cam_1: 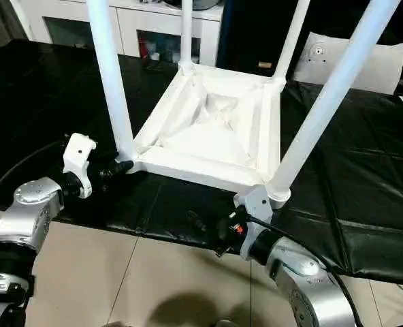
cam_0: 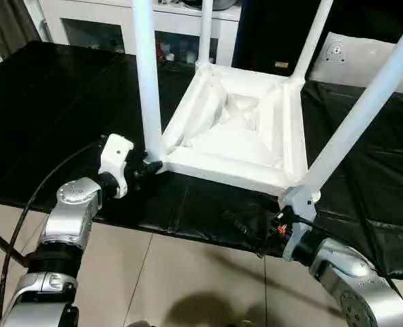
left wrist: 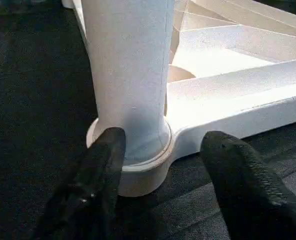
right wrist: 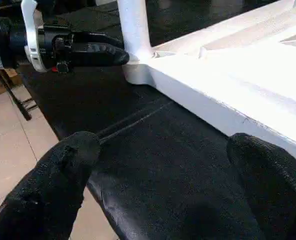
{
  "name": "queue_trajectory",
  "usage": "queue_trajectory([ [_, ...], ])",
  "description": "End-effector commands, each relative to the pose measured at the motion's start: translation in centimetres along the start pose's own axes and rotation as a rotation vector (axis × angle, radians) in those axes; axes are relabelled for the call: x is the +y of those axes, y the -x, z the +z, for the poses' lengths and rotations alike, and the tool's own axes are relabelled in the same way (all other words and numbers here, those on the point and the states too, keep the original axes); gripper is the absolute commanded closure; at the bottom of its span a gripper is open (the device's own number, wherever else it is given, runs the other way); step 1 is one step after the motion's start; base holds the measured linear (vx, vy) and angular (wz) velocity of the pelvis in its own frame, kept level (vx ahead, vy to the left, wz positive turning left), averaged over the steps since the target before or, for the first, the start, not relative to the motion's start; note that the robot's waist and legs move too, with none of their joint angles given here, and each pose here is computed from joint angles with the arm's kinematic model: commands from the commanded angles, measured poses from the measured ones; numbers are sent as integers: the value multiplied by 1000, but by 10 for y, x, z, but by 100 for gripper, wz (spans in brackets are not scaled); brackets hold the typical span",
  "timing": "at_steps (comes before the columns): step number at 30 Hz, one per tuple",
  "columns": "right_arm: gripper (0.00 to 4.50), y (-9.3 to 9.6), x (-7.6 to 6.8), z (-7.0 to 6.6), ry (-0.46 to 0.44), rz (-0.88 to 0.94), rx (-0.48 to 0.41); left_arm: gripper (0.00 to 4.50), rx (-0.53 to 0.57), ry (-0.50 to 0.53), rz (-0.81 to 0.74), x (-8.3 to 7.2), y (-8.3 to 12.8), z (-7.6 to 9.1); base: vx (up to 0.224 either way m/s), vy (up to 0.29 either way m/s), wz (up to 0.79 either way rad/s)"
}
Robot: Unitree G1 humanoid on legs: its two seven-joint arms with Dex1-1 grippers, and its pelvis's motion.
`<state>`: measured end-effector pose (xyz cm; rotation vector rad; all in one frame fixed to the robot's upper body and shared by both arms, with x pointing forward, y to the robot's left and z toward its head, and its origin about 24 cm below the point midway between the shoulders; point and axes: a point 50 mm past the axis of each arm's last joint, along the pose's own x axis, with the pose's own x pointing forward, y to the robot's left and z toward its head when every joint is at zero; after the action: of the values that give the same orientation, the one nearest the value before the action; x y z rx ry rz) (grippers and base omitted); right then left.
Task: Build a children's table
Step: Flip table
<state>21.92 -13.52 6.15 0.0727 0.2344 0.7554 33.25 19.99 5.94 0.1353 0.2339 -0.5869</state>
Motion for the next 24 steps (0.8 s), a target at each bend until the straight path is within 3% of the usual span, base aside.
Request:
queue_trajectory([
  [1, 0, 1, -4, 5, 14, -2, -17, 141, -16, -9, -18, 1, -4, 7, 0, 0, 0],
  [5, 0, 1, -5, 5, 16, 8, -21, 126, -37, 5, -27, 4, -7, 10, 0, 0, 0],
  [6, 0, 2, -4, 5, 17, 11, -21, 99, -39, 5, -26, 5, -7, 10, 0, 0, 0],
  [12, 0, 2, -5, 5, 25, 11, -17, 48, -76, 2, 17, 13, -8, 16, 0, 0, 0],
  [18, 0, 2, -4, 7, 27, 24, -23, 36, -133, 16, -16, 11, -13, 25, 0, 0, 0],
  [24, 0, -2, -1, 9, 32, 35, -28, 53, -96, 15, -22, 9, -21, 25, 0, 0, 0],
])
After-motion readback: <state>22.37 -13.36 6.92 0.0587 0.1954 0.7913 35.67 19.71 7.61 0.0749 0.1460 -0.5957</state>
